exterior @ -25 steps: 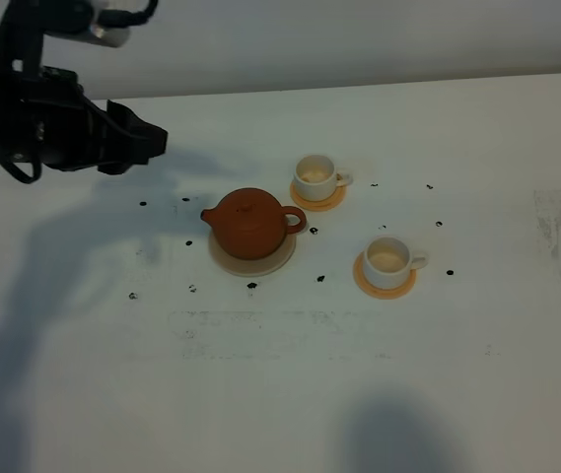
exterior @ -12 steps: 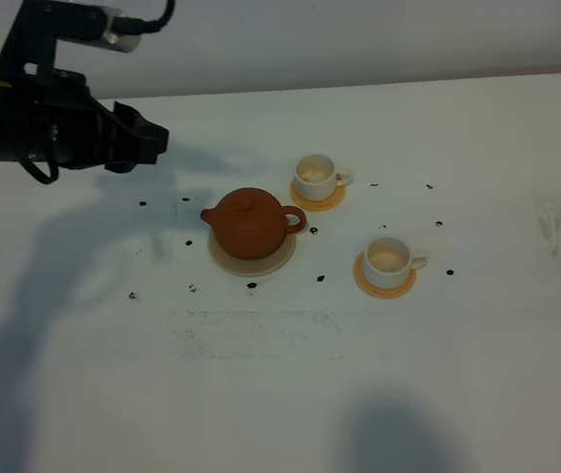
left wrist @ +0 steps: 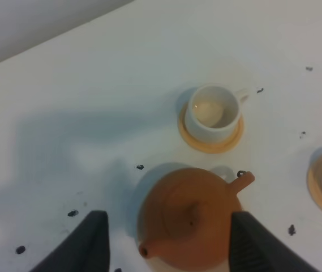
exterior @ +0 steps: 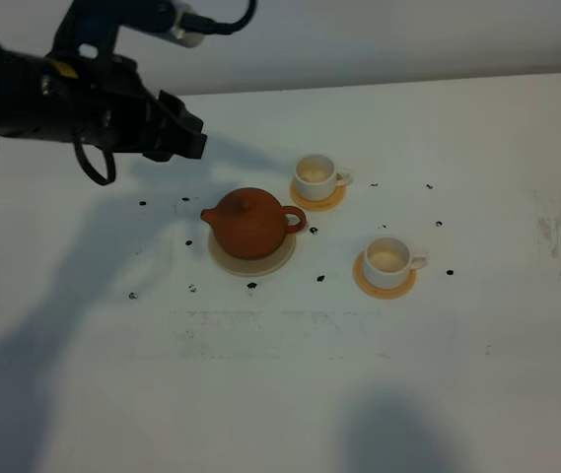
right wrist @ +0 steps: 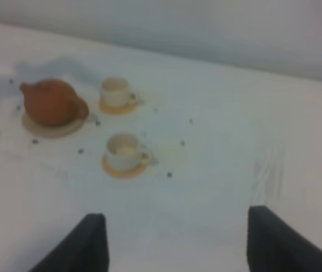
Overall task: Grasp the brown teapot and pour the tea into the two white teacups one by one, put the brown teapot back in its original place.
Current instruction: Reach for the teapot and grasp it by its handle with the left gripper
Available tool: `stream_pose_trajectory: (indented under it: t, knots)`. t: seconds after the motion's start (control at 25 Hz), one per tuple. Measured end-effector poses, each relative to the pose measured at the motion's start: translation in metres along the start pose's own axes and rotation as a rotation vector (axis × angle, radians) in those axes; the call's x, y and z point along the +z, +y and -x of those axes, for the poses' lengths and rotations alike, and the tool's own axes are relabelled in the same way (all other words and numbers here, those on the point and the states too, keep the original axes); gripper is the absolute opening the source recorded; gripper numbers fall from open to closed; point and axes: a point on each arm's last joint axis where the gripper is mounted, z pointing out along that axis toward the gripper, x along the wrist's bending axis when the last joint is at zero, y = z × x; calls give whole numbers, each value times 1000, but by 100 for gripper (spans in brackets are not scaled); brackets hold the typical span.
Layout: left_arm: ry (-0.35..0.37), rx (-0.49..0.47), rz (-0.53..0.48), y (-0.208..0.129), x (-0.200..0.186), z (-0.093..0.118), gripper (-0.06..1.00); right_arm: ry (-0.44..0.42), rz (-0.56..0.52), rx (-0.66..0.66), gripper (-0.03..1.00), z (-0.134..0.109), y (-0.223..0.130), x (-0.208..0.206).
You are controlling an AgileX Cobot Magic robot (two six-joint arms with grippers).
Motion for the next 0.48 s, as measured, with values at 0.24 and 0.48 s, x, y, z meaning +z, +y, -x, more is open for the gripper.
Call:
stream_pose_trajectory:
  t: [0.24,0.48]
  knots:
    - [21,49,-62,14,20,18,44,6,-10,18,54,-1,-23,8]
    - [22,73,-87,22,38,33,44,13,-55,26,54,-1,-33,18]
